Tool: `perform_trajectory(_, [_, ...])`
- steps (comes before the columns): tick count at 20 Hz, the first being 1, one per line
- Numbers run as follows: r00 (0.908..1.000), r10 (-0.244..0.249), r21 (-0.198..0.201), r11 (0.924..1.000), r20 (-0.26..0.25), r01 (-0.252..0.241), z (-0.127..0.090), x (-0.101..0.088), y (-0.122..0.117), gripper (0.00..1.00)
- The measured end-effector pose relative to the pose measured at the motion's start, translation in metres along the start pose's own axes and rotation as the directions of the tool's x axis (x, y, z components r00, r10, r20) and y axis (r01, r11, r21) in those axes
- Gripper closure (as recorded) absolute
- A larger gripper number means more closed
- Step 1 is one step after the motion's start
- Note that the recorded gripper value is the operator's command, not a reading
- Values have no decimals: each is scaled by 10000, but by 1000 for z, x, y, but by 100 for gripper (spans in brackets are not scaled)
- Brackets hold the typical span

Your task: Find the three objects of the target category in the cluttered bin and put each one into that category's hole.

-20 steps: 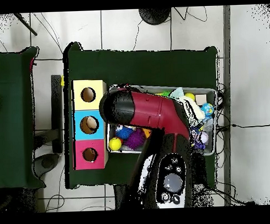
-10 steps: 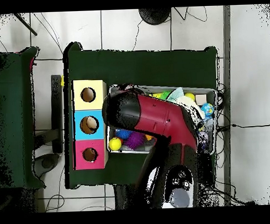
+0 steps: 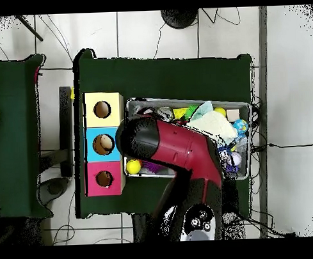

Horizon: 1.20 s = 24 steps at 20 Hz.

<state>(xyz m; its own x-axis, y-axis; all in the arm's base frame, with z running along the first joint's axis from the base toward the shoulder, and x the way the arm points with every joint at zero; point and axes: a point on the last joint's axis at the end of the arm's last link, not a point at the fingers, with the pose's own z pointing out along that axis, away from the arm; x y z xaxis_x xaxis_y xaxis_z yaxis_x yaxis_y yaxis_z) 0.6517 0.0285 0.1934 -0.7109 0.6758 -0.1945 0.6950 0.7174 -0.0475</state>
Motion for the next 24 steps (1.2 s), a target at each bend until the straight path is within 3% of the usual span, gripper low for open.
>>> perform_trajectory(4, [10000,-17,323,9995,-59,19,2,22,-3,100])
perform_trajectory(6, [9999,83,526,9986,-114,-77,1,42,-2,100])
perform_trajectory(10, [9994,253,691,9973,-243,-236,2,65,-2,100])
perform_trajectory(20, [9967,735,1034,9922,-335,-696,15,142,1,100])
perform_trajectory(24, [9967,734,1102,9915,-343,-692,22,160,0,100])
